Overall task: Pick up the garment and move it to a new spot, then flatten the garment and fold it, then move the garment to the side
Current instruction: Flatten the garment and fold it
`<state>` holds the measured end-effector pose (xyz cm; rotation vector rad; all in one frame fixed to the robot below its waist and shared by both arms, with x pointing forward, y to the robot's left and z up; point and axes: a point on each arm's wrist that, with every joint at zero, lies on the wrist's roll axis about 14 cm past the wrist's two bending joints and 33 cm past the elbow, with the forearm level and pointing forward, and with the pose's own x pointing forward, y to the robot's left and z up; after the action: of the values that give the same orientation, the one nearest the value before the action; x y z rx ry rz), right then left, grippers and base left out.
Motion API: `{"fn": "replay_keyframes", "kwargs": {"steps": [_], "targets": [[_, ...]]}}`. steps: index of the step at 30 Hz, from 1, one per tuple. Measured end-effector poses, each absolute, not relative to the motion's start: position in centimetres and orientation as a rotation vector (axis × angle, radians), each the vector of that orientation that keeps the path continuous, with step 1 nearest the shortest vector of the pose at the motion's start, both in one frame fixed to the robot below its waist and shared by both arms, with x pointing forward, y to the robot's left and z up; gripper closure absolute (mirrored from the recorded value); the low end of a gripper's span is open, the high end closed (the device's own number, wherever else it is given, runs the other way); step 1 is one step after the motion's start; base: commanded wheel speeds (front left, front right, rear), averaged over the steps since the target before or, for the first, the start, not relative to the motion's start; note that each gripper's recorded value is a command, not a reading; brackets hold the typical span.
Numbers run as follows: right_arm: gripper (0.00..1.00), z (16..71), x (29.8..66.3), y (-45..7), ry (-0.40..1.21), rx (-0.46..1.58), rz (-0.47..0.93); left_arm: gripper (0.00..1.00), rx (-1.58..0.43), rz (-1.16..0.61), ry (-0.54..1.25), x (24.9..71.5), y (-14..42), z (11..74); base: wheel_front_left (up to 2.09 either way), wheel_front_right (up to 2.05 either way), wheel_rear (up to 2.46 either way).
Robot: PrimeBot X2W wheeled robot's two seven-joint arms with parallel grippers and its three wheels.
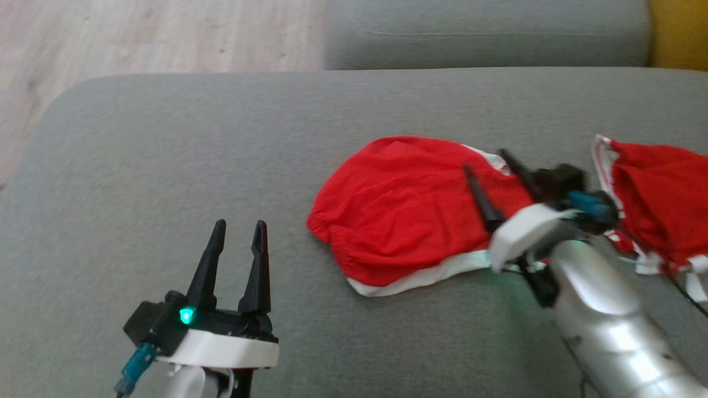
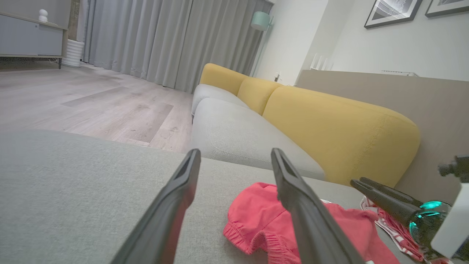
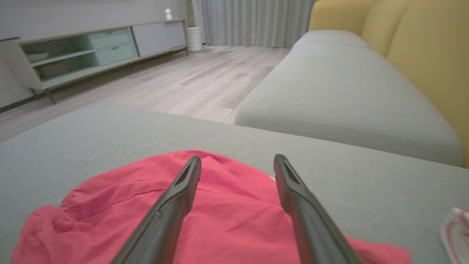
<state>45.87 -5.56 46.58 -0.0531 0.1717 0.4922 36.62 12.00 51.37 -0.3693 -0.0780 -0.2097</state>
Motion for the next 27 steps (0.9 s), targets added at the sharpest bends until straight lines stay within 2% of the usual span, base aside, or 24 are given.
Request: {"fn": "replay_keyframes", "kwargs": {"steps": [5,12,20,27], "targets": [[0.00,47.6,44.9,-11.9,0.109,0.030,0.314,0.00,-0.366,-0.252,-0.080,37.2,10.7,51.6,0.00,0.00,0.00],[0.00,45.6,40.5,-16.8,0.110,0.114,0.126,0.00,-0.366,-0.279,-0.066,37.5,9.7,51.3,0.00,0.00,0.00],[0.00,43.9,38.1,-16.6,0.155,0.119,0.101,0.00,-0.346,-0.316,-0.025,37.5,8.4,50.1,0.00,0.00,0.00],[0.00,41.0,37.3,-15.8,0.289,0.112,0.116,0.00,-0.350,-0.302,-0.030,37.3,8.9,50.2,0.00,0.00,0.00]]}}
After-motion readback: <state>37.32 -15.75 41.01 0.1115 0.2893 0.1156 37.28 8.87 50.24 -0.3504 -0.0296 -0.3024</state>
